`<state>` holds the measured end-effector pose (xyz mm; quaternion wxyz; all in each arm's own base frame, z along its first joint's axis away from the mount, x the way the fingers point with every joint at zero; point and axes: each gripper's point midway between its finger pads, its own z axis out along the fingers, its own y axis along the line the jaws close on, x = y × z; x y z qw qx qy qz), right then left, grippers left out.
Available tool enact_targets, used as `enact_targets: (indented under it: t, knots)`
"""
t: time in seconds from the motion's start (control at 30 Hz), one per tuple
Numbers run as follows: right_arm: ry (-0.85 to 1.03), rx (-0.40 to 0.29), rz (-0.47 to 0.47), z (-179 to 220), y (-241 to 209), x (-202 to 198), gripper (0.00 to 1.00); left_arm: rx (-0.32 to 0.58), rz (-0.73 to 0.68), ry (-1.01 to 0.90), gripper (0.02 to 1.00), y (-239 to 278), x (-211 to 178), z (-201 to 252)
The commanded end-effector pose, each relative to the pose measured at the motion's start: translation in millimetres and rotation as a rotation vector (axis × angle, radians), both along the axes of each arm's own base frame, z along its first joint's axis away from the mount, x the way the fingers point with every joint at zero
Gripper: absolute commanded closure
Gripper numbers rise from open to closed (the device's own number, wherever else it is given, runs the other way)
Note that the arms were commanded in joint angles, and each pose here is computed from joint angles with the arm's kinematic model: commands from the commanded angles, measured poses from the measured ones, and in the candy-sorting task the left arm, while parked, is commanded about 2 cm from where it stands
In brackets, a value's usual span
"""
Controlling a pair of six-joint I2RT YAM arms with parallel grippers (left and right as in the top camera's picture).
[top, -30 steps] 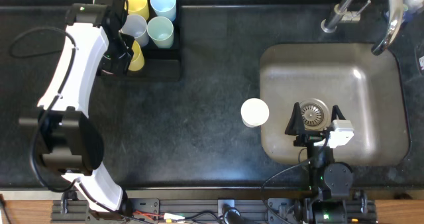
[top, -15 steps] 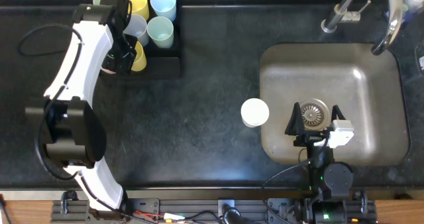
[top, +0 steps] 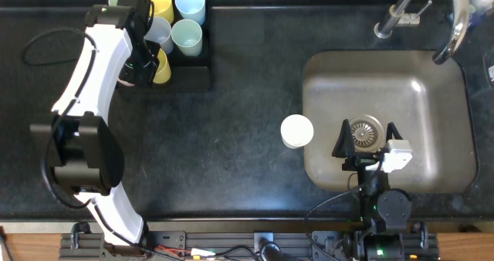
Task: Store Cups
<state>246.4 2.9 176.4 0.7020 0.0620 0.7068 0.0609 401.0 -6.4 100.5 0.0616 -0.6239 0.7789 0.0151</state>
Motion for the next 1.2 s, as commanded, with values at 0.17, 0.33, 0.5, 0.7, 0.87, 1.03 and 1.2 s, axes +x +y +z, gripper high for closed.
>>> enact_targets:
  t: [0.17, 0.33, 0.5, 0.7, 0.87, 1.03, 1.2]
  knots:
    - [0.001, 0.005, 0.008, -3.6, 1.6, 0.3, 0.003, -0.005, 0.018, 0.058, 0.98, 0.7, -10.7, -15.8]
    - [0.0, 0.005, 0.008, -3.4, 1.6, 0.3, 0.003, -0.013, 0.018, 0.08, 0.98, -0.7, -16.8, -23.6]
    - [0.0, 0.005, 0.008, -3.4, 1.6, 0.3, 0.003, -0.013, 0.018, 0.083, 0.755, -0.6, -17.6, -25.0]
    - [0.0, 0.005, 0.008, -3.4, 1.6, 0.3, 0.003, -0.014, 0.017, 0.074, 0.02, -0.7, -17.5, -21.3]
    - [0.001, 0.005, 0.008, -3.6, 1.6, 0.3, 0.001, -0.016, -0.025, -0.015, 0.02, -1.4, -17.8, 14.8]
    - [0.0, 0.005, 0.008, -3.4, 1.6, 0.3, 0.003, 0.007, -0.208, -0.151, 0.02, -0.7, -42.0, 89.0]
    - [0.0, 0.005, 0.008, -3.4, 1.6, 0.3, 0.005, 0.137, -0.572, -0.256, 0.02, 8.4, -96.2, 161.8]
